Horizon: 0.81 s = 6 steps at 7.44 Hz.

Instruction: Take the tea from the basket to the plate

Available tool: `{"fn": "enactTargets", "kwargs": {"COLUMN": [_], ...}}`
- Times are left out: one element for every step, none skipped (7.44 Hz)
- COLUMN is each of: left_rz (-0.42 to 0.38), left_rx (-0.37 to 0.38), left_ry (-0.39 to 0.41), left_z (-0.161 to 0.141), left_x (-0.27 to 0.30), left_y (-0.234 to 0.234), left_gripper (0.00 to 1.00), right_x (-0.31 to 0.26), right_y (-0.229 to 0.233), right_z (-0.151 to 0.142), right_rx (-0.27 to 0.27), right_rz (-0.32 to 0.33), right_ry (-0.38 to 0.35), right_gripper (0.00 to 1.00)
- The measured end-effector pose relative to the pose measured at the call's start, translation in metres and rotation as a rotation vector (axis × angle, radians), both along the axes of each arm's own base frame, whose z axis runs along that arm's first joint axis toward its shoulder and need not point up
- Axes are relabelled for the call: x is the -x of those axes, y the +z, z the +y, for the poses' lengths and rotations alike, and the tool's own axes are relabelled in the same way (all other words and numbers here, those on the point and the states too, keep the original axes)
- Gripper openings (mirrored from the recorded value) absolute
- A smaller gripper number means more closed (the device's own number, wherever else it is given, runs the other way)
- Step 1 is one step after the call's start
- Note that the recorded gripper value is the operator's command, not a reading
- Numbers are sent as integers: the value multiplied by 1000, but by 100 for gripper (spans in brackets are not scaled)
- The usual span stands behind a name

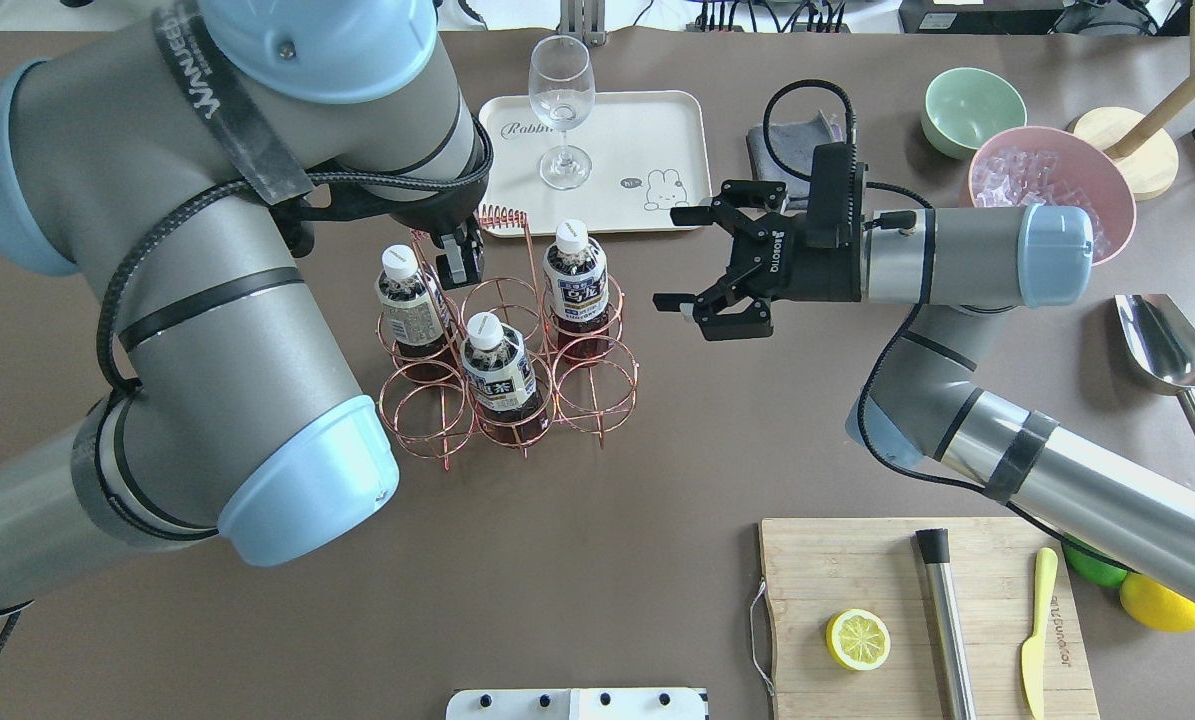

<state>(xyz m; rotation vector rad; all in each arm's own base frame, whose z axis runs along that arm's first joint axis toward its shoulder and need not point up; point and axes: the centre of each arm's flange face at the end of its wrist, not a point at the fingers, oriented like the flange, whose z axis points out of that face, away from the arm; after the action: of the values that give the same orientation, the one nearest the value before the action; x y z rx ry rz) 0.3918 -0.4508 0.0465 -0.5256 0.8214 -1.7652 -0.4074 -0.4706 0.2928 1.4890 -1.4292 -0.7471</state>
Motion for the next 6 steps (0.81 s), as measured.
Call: {"fn": "enactTargets", "kwargs": {"left_rz": [0, 0, -1, -1, -1, -1], "left_rx": [0, 0, 0, 0, 0, 1], "left_ry": [0, 0, 0, 0, 0, 0], "left_z": [0, 0, 0, 0, 0, 0], "left_x": [0, 0, 0, 0, 0, 0], "left_y": [0, 0, 0, 0, 0, 0], "left_gripper": [0, 0, 0, 0, 0, 0], "right_x": [16, 32, 45, 57, 64, 69], "right_y": [-19, -36, -49, -55, -54, -51], "right_z": [0, 0, -1, -5, -8, -11], "right_rx": [11, 22, 31, 40, 49, 56], "right_rz": [-1, 0, 4, 13, 24, 32], "right_ry": [0, 1, 3, 4, 6, 8], "right_gripper": [100, 100, 100, 100, 100, 99]}}
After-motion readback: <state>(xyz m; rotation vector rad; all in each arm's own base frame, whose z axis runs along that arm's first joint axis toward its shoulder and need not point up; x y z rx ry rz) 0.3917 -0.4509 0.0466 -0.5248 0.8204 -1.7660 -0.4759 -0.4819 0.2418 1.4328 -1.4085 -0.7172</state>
